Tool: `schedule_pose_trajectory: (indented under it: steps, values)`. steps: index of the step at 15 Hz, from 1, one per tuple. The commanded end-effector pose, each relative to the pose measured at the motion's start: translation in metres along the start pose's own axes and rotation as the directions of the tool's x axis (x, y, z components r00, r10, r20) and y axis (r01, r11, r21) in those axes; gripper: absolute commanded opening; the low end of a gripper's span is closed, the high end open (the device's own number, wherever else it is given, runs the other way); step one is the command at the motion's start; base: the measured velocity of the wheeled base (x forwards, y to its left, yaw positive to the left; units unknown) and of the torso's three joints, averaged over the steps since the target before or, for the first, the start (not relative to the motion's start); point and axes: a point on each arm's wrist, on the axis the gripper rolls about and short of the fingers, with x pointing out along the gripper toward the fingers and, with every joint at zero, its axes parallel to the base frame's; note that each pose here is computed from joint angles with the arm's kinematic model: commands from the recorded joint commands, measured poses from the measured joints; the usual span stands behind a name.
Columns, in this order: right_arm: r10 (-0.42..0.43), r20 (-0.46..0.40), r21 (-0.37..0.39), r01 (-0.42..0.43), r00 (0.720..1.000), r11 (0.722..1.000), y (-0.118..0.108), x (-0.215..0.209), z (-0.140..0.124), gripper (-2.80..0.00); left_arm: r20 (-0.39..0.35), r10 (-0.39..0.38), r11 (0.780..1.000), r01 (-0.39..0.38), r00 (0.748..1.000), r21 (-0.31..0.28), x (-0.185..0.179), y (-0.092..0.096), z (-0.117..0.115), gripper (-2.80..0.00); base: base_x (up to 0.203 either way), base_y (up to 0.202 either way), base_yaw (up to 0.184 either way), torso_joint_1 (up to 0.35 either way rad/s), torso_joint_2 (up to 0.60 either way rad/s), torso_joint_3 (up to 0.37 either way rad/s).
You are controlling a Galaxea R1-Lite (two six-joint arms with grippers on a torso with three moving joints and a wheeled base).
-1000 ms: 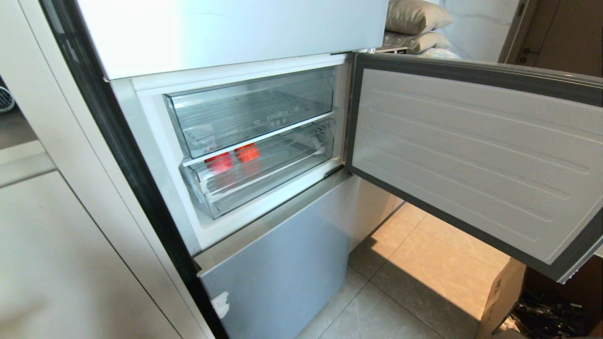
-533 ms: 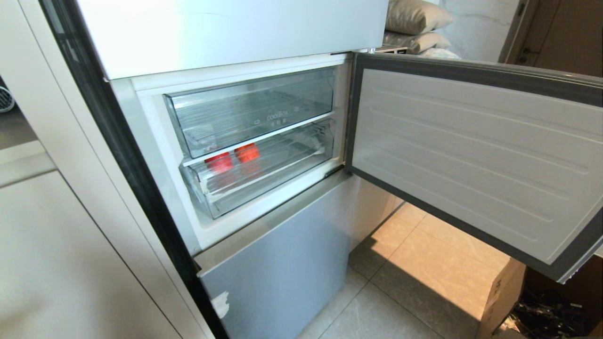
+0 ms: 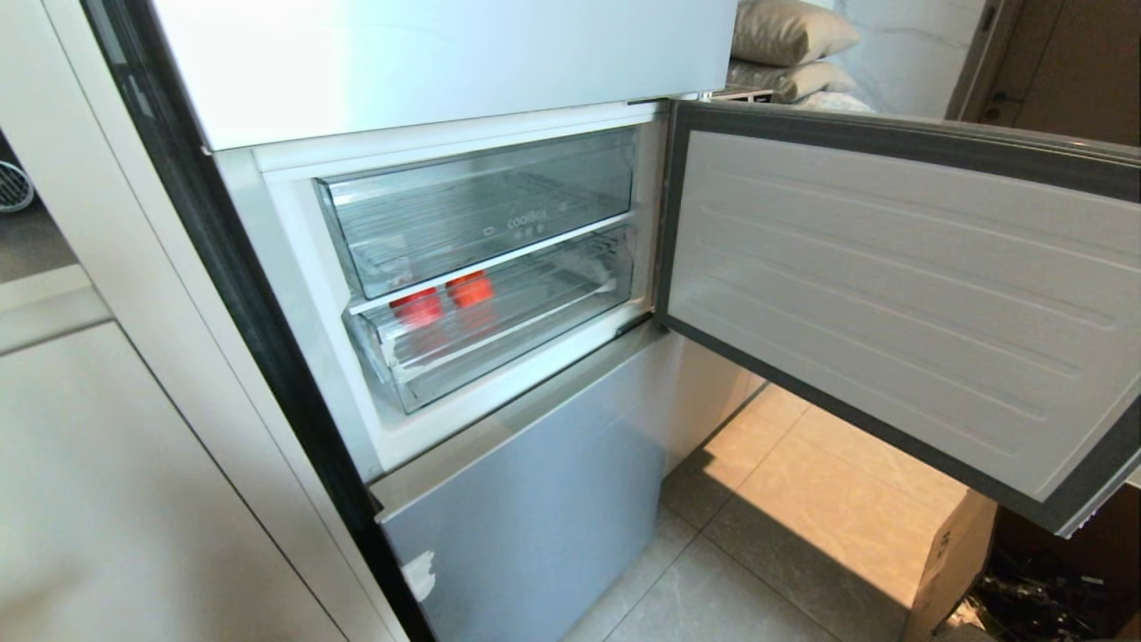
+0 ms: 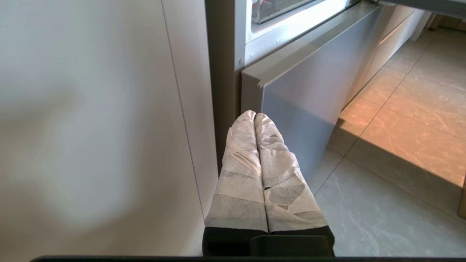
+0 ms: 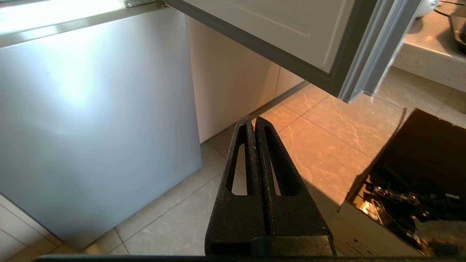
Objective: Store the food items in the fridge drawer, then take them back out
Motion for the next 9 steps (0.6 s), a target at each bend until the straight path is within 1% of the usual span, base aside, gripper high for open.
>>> schedule_pose_trajectory:
  steps: [1,2,9]
  values:
    - [0.001,0.000,-0.001,-0.001,1.000,1.000,0.0000,0.0000,0.0000,-2.80,-0.001,0.001,1.000,-0.001,1.000,0.000,0.0001,0.0000,0.0000,-2.80,-0.006,-0.002,0.074,0.007,0.00,0.000]
    - [0.001,0.000,-0.001,-0.001,1.000,1.000,0.0000,0.0000,0.0000,-2.80,-0.001,0.001,1.000,-0.001,1.000,0.000,0.0001,0.0000,0.0000,-2.80,-0.002,-0.002,0.127,-0.002,0.00,0.002]
    - [0.001,-0.001,-0.001,-0.001,1.000,1.000,0.0000,0.0001,0.0001,-2.80,-0.001,-0.001,1.000,0.001,1.000,0.000,0.0001,0.0000,0.0000,-2.80,0.002,-0.007,0.172,0.001,0.00,0.002]
